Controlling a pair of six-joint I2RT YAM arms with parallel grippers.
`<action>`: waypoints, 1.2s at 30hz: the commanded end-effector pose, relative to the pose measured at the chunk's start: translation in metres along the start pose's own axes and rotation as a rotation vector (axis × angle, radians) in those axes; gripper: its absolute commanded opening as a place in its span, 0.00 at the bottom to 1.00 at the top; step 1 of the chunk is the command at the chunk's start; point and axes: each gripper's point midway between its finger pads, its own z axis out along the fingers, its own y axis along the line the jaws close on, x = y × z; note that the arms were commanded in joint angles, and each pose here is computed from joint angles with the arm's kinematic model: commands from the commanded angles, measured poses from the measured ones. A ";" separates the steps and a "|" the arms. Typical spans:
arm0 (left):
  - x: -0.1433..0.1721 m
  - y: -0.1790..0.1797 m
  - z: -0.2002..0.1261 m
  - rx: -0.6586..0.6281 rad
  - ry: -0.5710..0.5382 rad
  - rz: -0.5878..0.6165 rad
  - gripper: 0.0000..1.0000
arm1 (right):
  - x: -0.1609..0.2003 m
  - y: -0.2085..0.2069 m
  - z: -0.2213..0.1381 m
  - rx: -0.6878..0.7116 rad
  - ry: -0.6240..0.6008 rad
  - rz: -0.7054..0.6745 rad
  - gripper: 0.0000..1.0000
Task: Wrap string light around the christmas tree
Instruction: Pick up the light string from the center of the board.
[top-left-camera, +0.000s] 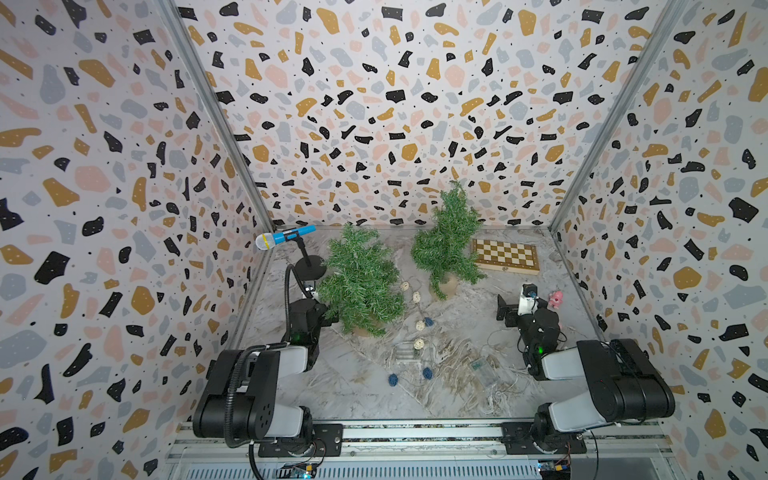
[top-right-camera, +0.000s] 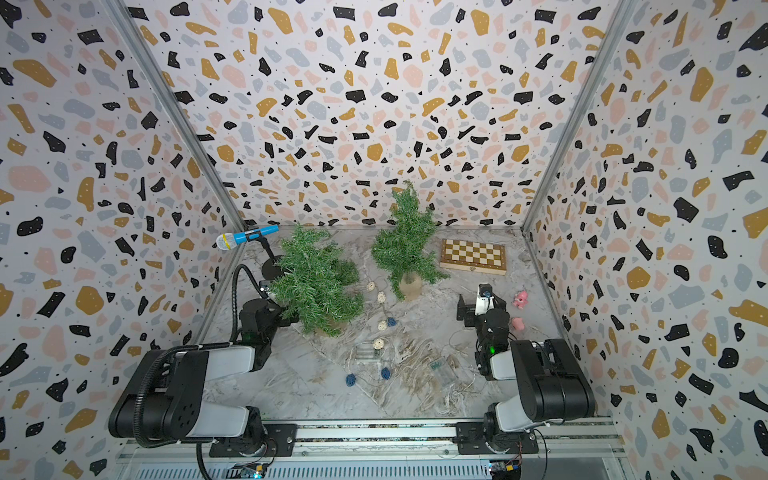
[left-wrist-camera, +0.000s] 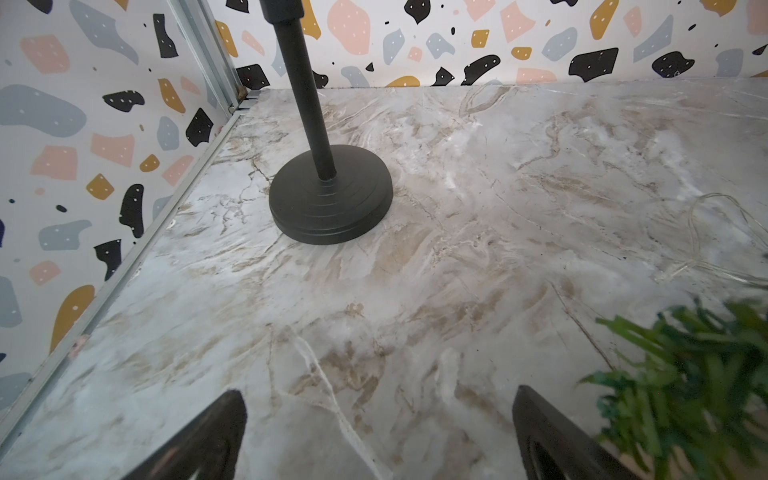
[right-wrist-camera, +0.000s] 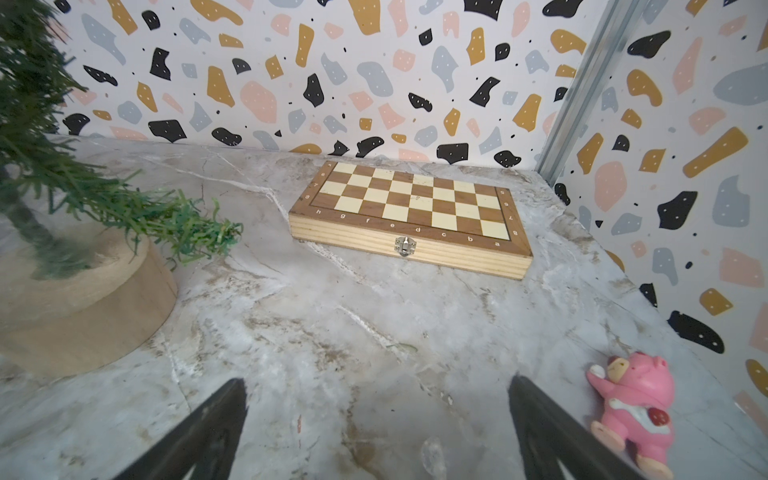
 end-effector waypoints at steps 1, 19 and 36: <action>-0.021 0.002 0.000 -0.005 -0.057 -0.014 0.99 | -0.021 0.001 0.006 -0.012 -0.027 -0.007 0.99; -0.066 0.020 -0.048 -0.097 -0.067 -0.172 0.99 | -0.066 0.014 -0.001 0.089 0.079 0.032 0.99; -0.107 0.022 -0.106 -0.173 0.143 -0.363 0.99 | -0.088 0.103 -0.017 -0.276 0.426 0.488 0.92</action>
